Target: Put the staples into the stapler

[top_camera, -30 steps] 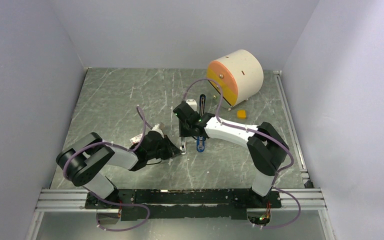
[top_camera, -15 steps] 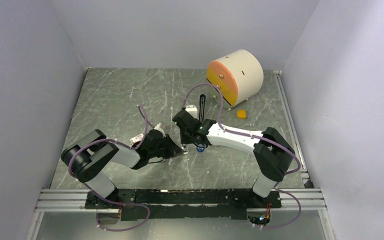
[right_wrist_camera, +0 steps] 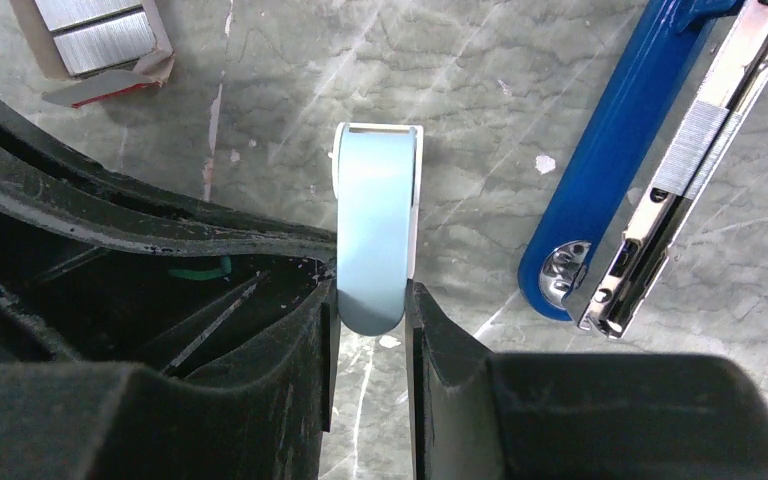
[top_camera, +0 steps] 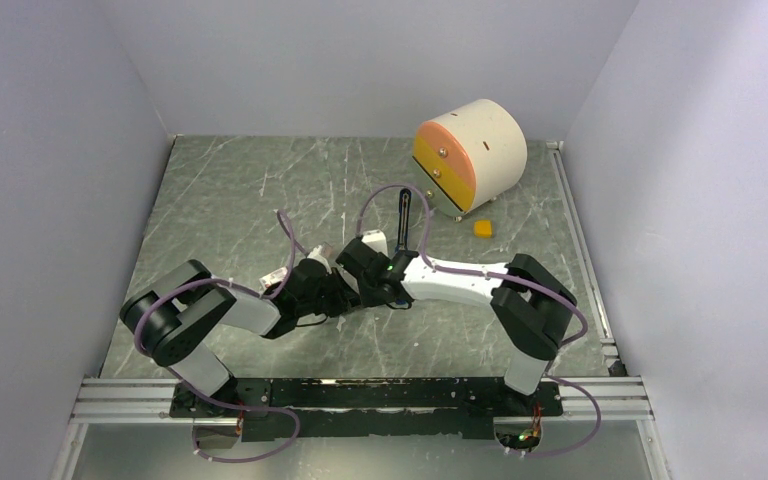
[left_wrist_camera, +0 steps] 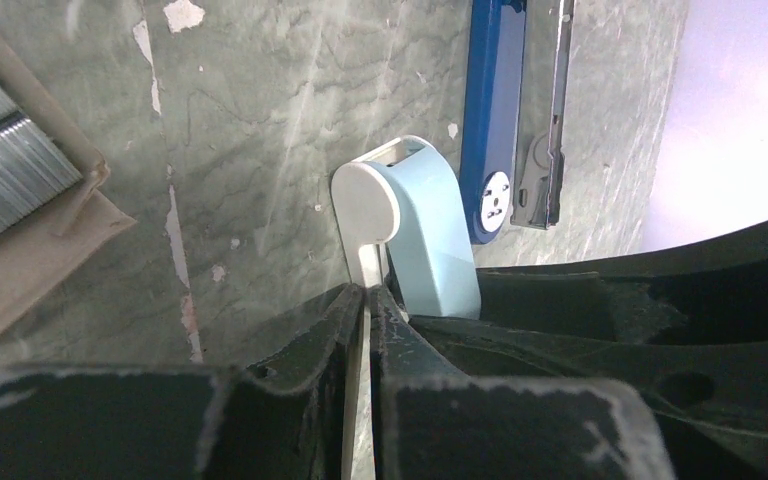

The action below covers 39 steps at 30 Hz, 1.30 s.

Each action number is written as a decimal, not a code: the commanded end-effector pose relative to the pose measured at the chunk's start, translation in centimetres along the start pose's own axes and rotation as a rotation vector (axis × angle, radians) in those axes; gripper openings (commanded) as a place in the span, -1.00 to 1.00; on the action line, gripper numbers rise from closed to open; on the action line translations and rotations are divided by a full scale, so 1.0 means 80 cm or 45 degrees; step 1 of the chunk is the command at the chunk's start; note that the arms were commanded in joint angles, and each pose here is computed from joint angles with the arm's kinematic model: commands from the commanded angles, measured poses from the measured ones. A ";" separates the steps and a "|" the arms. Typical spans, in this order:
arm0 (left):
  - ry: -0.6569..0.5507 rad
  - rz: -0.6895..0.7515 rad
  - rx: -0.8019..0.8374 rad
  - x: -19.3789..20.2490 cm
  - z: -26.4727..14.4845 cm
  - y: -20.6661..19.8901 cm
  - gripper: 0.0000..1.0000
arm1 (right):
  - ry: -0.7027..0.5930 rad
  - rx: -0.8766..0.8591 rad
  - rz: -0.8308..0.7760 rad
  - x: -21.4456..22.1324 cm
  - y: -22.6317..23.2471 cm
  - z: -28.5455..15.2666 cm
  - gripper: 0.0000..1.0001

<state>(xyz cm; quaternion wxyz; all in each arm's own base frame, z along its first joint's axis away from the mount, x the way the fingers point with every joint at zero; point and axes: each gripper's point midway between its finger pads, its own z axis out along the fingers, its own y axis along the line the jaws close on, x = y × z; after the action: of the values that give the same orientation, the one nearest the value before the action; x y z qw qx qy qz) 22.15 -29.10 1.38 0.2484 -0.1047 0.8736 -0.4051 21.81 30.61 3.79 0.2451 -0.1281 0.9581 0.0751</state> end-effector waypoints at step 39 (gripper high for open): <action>-0.221 0.096 -0.291 -0.026 -0.072 0.062 -0.67 | -0.024 0.125 -0.053 -0.008 -0.007 0.024 -0.31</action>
<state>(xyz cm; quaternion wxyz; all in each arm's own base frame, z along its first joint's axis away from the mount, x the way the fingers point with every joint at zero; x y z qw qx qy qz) 20.89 -22.70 1.64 0.3051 -0.1283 0.8922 -0.3072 22.21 30.73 2.02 0.2350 -0.1472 0.9604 0.0263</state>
